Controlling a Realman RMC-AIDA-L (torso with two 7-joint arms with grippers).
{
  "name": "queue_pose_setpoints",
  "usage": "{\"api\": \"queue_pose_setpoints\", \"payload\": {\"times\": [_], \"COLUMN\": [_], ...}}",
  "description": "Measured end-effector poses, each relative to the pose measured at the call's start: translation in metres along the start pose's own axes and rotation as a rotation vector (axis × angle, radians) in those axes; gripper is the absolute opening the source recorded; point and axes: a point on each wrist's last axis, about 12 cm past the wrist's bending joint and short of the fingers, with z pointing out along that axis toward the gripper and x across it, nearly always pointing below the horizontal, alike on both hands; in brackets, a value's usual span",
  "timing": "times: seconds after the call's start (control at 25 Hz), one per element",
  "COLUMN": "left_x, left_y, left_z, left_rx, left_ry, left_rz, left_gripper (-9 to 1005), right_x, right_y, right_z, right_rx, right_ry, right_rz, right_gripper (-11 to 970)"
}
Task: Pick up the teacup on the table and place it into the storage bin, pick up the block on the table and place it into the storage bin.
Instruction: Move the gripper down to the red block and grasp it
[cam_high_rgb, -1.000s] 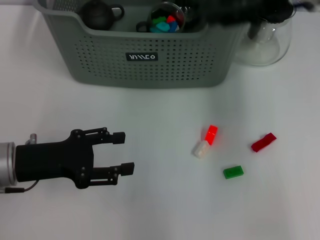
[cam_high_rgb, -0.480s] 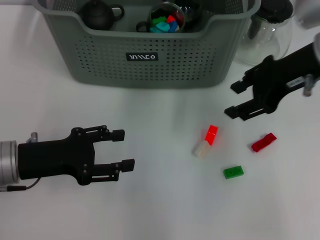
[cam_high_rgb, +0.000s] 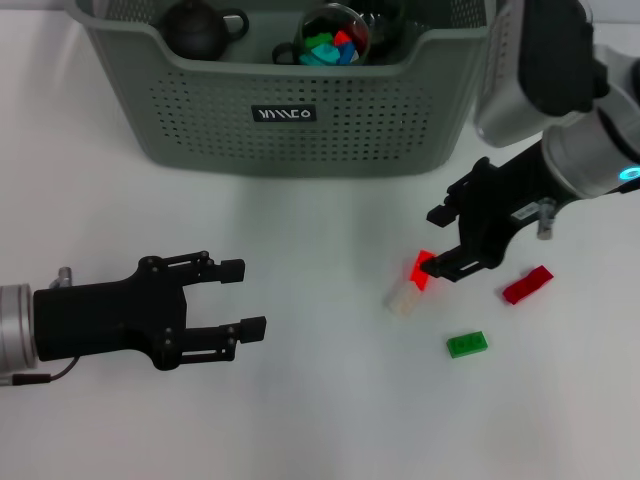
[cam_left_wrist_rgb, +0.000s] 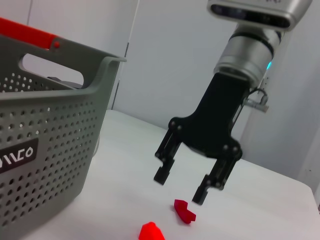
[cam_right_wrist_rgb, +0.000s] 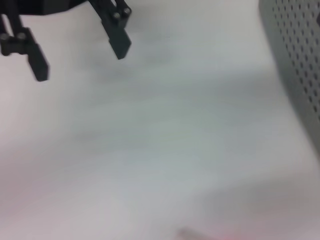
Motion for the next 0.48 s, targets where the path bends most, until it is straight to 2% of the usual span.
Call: {"api": "queue_pose_setpoints", "payload": {"times": [0.12, 0.36, 0.48], "left_x": [0.0, 0.003, 0.003], "left_y": [0.0, 0.001, 0.001], "left_z": [0.0, 0.002, 0.004], "left_rx": [0.0, -0.011, -0.01], "left_ry": [0.0, 0.001, 0.0], "left_rz": [-0.001, -0.011, -0.015], "left_gripper": [763, 763, 763], "right_x": [-0.002, -0.002, 0.001], "right_y": [-0.002, -0.01, -0.012], "right_z": [0.012, 0.035, 0.043], "right_rx": [0.008, -0.014, -0.006], "right_ry": [-0.023, -0.054, -0.053], "right_rz": [0.028, 0.168, 0.187], "right_gripper": [640, 640, 641]}}
